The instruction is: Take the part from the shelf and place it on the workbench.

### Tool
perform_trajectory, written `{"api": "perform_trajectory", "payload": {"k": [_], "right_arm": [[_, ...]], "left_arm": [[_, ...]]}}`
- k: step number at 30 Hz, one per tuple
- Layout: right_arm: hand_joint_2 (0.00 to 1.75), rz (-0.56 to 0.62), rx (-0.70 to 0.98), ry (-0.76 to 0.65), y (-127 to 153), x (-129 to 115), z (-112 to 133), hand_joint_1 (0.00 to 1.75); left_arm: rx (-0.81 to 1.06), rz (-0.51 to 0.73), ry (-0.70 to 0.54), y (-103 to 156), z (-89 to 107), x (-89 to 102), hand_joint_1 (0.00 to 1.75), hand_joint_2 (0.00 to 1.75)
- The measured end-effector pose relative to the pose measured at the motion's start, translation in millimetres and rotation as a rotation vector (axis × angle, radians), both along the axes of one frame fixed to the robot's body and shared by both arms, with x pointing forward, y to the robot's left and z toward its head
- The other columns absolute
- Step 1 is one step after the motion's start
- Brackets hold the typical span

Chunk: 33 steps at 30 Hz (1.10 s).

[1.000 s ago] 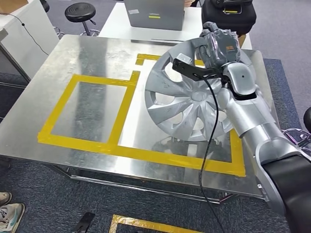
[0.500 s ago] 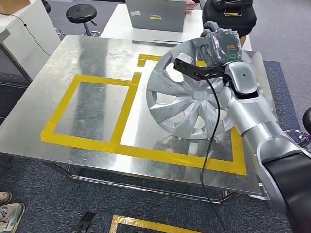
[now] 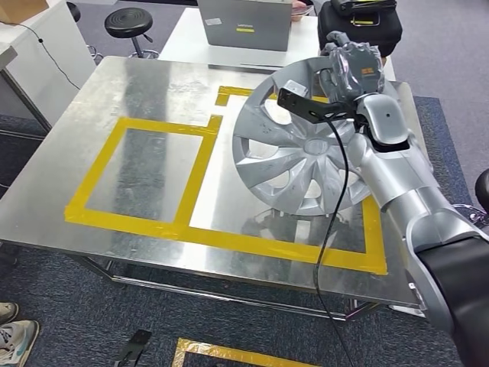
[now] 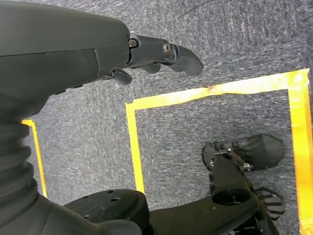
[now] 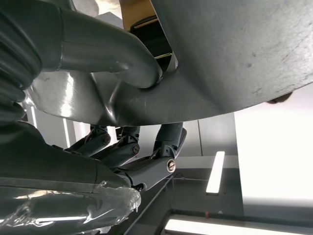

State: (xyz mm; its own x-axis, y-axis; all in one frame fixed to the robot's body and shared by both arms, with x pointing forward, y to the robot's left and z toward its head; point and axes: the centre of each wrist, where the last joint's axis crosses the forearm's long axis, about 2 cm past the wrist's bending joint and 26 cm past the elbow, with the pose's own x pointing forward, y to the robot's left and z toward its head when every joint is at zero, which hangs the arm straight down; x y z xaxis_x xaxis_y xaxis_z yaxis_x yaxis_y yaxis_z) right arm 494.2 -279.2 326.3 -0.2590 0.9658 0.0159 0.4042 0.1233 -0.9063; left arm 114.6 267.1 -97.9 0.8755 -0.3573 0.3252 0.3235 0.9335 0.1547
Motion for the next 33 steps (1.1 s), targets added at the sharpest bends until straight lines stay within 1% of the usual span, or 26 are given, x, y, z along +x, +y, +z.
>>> {"api": "perform_trajectory", "payload": {"k": [15,33], "right_arm": [[1.75,-0.001,-0.004,-0.004,-0.7,0.2,-1.3,1.75],[1.75,0.006,-0.008,0.002,2.2,0.1,-1.4,1.75]], "left_arm": [[0.005,0.001,-0.012,0.9,0.0,0.0,0.0,1.75],[0.023,0.006,0.013,1.1,0.0,-0.1,0.0,1.75]]}}
